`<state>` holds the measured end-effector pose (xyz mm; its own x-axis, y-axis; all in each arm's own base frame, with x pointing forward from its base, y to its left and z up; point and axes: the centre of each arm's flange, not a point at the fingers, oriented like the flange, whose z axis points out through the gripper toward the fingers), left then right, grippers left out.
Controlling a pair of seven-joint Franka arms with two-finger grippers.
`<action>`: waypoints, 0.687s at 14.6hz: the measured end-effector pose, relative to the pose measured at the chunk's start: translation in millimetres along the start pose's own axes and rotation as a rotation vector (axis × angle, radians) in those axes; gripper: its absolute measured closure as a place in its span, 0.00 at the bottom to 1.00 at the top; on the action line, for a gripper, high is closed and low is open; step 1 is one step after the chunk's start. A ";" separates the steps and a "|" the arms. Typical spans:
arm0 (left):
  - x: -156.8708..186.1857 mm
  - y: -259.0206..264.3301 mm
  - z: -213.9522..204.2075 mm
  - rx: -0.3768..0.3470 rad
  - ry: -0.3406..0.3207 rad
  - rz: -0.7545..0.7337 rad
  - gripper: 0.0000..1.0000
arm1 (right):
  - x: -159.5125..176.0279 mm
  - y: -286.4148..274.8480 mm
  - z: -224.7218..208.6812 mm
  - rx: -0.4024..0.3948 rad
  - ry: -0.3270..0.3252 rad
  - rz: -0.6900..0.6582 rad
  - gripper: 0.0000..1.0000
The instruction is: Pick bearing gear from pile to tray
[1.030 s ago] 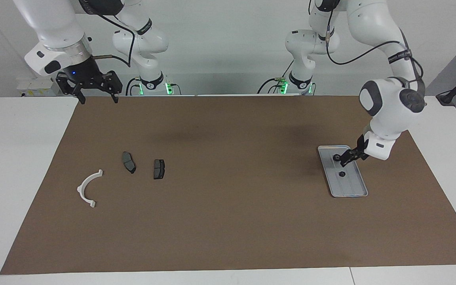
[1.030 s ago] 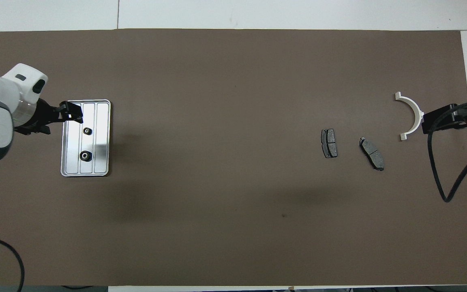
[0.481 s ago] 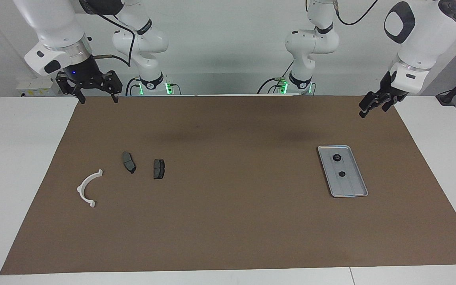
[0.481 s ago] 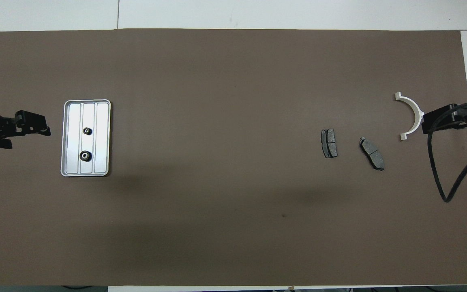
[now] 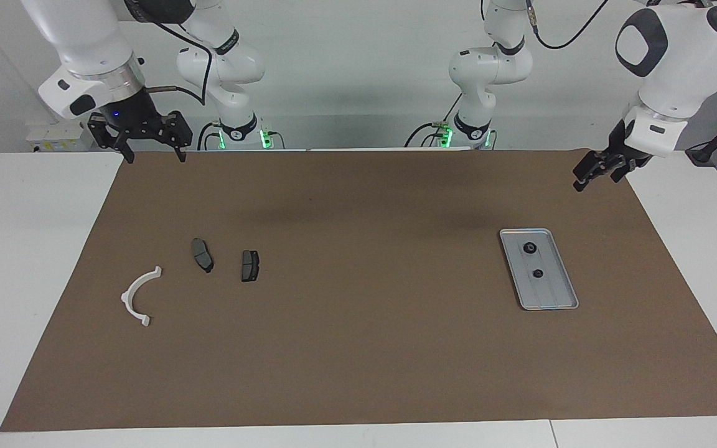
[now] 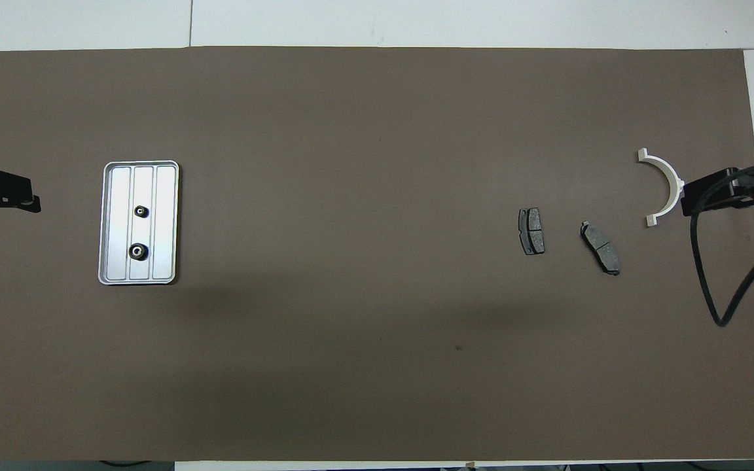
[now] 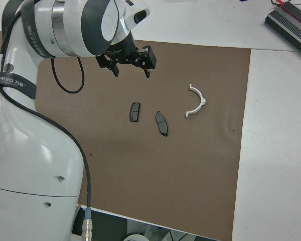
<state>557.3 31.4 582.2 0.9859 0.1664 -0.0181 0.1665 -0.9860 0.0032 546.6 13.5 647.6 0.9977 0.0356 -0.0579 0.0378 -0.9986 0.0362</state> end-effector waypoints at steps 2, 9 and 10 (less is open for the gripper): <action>0.6 1.5 0.9 0.000 -0.001 0.008 0.00 | 0.0 0.0 0.0 0.000 0.000 0.000 0.00; -0.6 18.5 -2.9 0.000 0.007 0.039 0.00 | -0.2 0.0 -0.3 0.000 0.001 0.000 0.00; -0.6 18.7 -2.9 0.000 0.007 0.039 0.00 | -0.2 0.0 -0.3 0.000 0.001 0.000 0.00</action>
<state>559.8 12.9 585.1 0.9918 0.1276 -0.0113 0.1276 -0.9918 0.0042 546.4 13.5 647.9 0.9977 0.0357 -0.0574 0.0378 -0.9986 0.0362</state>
